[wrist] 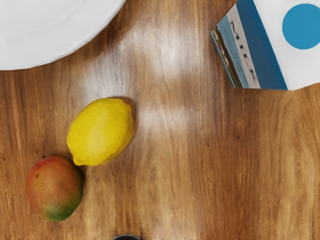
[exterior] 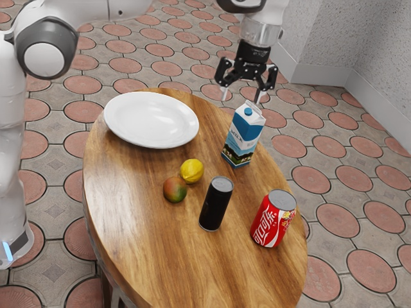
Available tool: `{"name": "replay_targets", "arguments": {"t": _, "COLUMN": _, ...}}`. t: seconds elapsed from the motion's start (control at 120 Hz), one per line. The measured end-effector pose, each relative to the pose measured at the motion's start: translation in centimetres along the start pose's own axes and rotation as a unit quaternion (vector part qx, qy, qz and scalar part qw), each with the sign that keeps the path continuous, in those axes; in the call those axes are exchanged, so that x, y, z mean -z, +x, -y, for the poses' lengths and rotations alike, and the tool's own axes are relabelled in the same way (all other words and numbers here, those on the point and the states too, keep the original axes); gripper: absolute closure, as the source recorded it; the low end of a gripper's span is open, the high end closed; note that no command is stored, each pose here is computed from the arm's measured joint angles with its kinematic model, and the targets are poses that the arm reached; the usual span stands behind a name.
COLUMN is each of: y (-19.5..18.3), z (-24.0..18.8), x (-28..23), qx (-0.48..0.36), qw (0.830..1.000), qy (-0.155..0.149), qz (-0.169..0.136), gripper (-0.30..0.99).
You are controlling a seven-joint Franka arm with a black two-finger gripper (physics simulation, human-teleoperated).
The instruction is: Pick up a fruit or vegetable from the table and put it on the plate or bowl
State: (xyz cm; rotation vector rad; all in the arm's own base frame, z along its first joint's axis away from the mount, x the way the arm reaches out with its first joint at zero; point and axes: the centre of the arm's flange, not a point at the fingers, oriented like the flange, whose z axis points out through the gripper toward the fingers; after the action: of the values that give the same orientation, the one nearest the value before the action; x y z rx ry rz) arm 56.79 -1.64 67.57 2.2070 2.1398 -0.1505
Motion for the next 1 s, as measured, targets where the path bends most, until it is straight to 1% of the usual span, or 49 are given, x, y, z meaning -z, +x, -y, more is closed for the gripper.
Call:
{"name": "replay_targets", "arguments": {"t": 0.1, "y": -0.6, "z": -0.3, "x": -0.6, "qx": 0.058, "qw": 0.998, "qy": 0.006, "qz": -0.001, "gripper": 0.0}}
{"name": "replay_targets", "arguments": {"t": 0.183, "y": -1.1, "z": 0.0, "x": -0.3, "qx": 0.095, "qw": 0.995, "qy": 0.005, "qz": -0.001, "gripper": 0.0}}
{"name": "replay_targets", "arguments": {"t": 0.283, "y": -1.4, "z": 0.1, "x": -0.3, "qx": 0.098, "qw": 0.995, "qy": 0.007, "qz": 0.007, "gripper": 0.0}}
{"name": "replay_targets", "arguments": {"t": 0.325, "y": -1.4, "z": 0.3, "x": -0.3, "qx": 0.087, "qw": 0.996, "qy": 0.01, "qz": 0.019, "gripper": 0.0}}
{"name": "replay_targets", "arguments": {"t": 0.367, "y": 0.0, "z": 0.4, "x": -0.3, "qx": 0.073, "qw": 0.997, "qy": 0.014, "qz": 0.031, "gripper": 0.0}}
{"name": "replay_targets", "arguments": {"t": 0.433, "y": 4.6, "z": -0.1, "x": -1.4, "qx": 0.057, "qw": 0.997, "qy": 0.026, "qz": 0.045, "gripper": 0.0}}
{"name": "replay_targets", "arguments": {"t": 0.467, "y": 6.0, "z": -0.4, "x": -2.1, "qx": 0.04, "qw": 0.997, "qy": 0.032, "qz": 0.051, "gripper": 0.0}}
{"name": "replay_targets", "arguments": {"t": 0.5, "y": 6.2, "z": -0.6, "x": -2.7, "qx": 0.012, "qw": 0.998, "qy": 0.037, "qz": 0.056, "gripper": 0.0}}
{"name": "replay_targets", "arguments": {"t": 0.55, "y": 4.3, "z": -0.6, "x": -3.6, "qx": -0.043, "qw": 0.996, "qy": 0.048, "qz": 0.062, "gripper": 0.0}}
{"name": "replay_targets", "arguments": {"t": 0.592, "y": 2.4, "z": 0.6, "x": -5.6, "qx": -0.088, "qw": 0.991, "qy": 0.069, "qz": 0.072, "gripper": 0.0}}
{"name": "replay_targets", "arguments": {"t": 0.625, "y": 1.5, "z": 1.7, "x": -6.8, "qx": -0.121, "qw": 0.987, "qy": 0.077, "qz": 0.078, "gripper": 0.0}}
{"name": "replay_targets", "arguments": {"t": 0.7, "y": 0.1, "z": 4.3, "x": -8.7, "qx": -0.191, "qw": 0.975, "qy": 0.073, "qz": 0.09, "gripper": 0.0}}
{"name": "replay_targets", "arguments": {"t": 0.75, "y": 0.0, "z": 4.9, "x": -10.2, "qx": -0.229, "qw": 0.967, "qy": 0.069, "qz": 0.094, "gripper": 0.0}}
{"name": "replay_targets", "arguments": {"t": 0.808, "y": 1.5, "z": 4.5, "x": -11.1, "qx": -0.26, "qw": 0.959, "qy": 0.053, "qz": 0.095, "gripper": 0.0}}
{"name": "replay_targets", "arguments": {"t": 1.0, "y": 9.7, "z": 1.4, "x": -14.8, "qx": -0.333, "qw": 0.939, "qy": 0.025, "qz": 0.081, "gripper": 0.0}}
